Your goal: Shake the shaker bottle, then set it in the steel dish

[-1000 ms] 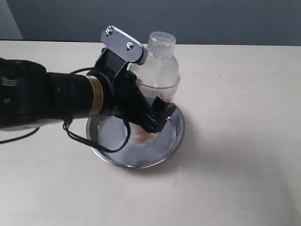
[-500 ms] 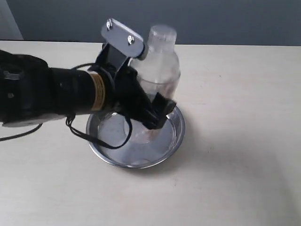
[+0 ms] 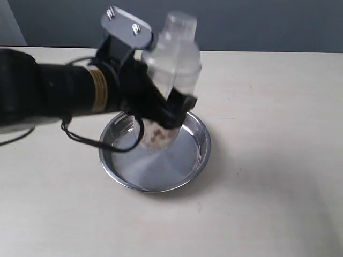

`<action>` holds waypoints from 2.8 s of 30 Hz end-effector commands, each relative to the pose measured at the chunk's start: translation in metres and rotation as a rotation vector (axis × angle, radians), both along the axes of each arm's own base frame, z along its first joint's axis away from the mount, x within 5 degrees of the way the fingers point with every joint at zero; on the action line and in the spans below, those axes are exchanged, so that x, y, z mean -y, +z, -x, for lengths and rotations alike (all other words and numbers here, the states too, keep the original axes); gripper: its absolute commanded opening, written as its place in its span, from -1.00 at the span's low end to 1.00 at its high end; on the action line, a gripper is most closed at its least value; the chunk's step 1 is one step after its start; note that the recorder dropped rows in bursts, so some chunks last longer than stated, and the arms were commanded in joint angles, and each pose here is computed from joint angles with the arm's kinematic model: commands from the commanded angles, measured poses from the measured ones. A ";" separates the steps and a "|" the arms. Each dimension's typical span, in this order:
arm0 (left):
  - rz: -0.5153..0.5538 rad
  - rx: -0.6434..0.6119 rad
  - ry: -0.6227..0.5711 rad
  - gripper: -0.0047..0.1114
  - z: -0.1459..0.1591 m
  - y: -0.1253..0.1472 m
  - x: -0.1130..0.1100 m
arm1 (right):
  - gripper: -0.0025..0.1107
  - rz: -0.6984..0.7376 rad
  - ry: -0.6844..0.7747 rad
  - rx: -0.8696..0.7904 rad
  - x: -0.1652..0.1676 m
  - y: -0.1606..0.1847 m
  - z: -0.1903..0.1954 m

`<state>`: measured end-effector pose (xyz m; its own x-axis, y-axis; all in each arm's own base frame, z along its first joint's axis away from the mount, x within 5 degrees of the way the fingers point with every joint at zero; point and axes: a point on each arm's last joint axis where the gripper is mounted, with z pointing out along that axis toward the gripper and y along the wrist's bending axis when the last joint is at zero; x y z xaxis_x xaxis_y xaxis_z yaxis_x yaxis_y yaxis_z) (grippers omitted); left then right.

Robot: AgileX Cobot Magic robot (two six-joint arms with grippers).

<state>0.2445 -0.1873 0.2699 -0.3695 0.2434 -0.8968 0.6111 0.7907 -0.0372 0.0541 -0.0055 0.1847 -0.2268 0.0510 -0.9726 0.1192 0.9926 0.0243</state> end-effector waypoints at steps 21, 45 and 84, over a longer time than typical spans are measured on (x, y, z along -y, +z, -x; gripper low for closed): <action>0.128 0.077 -0.038 -0.91 0.009 0.021 -0.007 | -0.97 0.003 -0.004 0.016 0.000 0.001 0.000; 0.032 -0.062 -0.010 -0.91 0.010 -0.024 -0.010 | -0.97 0.003 -0.004 0.016 0.000 0.001 0.000; 0.200 -0.154 0.231 -0.91 -0.023 -0.027 -0.052 | -0.97 0.003 -0.004 0.016 0.000 0.001 0.000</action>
